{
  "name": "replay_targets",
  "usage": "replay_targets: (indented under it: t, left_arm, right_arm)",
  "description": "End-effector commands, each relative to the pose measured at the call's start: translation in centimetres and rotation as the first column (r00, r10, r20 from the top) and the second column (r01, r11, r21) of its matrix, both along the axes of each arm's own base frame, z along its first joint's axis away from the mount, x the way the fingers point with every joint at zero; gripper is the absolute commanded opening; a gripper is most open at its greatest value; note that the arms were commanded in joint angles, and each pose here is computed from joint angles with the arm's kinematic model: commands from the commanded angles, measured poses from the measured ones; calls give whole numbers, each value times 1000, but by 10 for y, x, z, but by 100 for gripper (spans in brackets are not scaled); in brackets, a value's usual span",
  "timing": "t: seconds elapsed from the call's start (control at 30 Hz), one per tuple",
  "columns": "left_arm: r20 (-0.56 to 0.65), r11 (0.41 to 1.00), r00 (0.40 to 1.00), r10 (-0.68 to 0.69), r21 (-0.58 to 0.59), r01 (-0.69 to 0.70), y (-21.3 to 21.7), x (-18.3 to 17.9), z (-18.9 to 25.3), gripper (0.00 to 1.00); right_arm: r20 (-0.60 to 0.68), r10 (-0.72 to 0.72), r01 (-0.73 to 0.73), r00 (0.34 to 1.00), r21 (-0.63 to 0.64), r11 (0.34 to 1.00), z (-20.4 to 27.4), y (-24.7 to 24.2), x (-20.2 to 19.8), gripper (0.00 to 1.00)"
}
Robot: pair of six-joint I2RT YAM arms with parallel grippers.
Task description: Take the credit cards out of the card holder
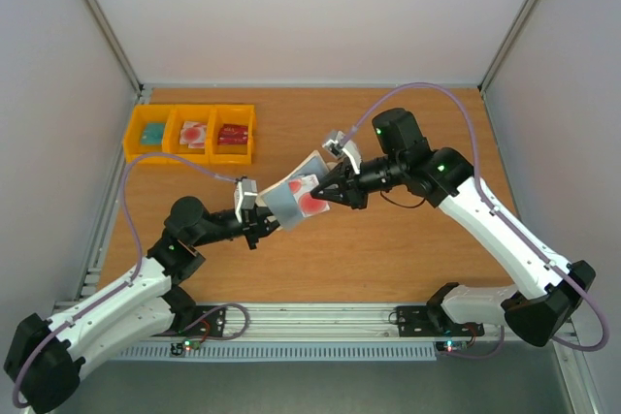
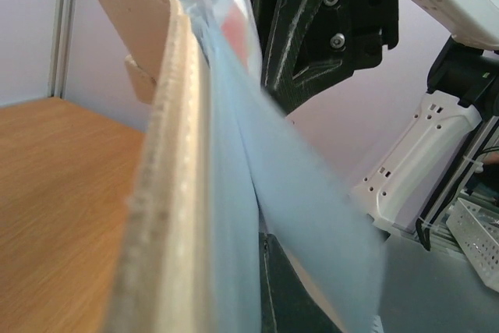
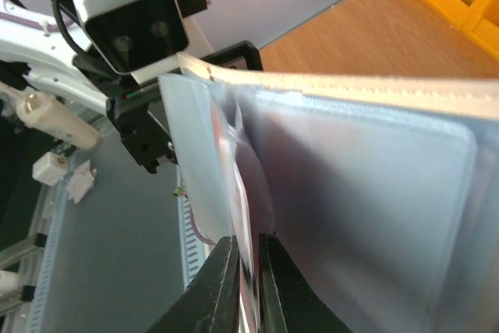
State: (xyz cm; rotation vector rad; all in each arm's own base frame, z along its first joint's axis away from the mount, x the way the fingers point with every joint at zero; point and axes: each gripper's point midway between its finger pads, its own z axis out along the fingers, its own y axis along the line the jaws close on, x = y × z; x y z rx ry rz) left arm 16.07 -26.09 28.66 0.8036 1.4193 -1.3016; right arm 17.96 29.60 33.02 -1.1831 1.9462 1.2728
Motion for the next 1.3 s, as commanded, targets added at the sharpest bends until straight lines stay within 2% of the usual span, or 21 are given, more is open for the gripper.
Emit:
replay_targets:
  t: [0.0,0.07,0.13,0.33,0.57,0.77,0.87,1.0,1.17,1.27]
  left_arm:
    - [91,999,996,12,-47,-7,3,-2,20,0]
    - [90,999,996,10,-47,-6,2,-1,20,0]
    - [96,999,995,1,-51,4,1,-2,21,0]
    - [92,999,996,-7,-43,11,1,-3,20,0]
    - [99,999,995,-4,-39,8,1,-3,18,0]
    - [81,999,997,-9,-37,12,-1,-1,16,0]
    - [44,999,999,-9,-40,11,-1,0,14,14]
    - [26,999,1000,-12,-50,14,-1,0,14,48]
    - [73,997,996,-42,-63,47,-2,-6,21,72]
    - [117,996,992,-50,-63,58,-1,-10,26,81]
  right_arm:
    - [8,-23,23,1000,-20,1000,4,-13,-2,12]
    - [-18,11,-11,1000,20,1000,8,-7,-6,10]
    - [-76,47,-42,996,59,997,8,1,-7,2]
    - [-102,92,-79,991,124,989,7,12,-4,1]
    - [-53,-38,38,998,-8,999,-9,-4,8,3]
    - [-99,-20,24,995,37,999,-7,5,11,1]
    - [-65,-54,57,996,36,998,-6,3,16,1]
    - [-29,-67,69,997,55,996,5,0,15,1]
    - [11,-108,108,994,21,994,5,-8,20,1]
    - [28,-137,137,990,0,991,4,-15,26,1]
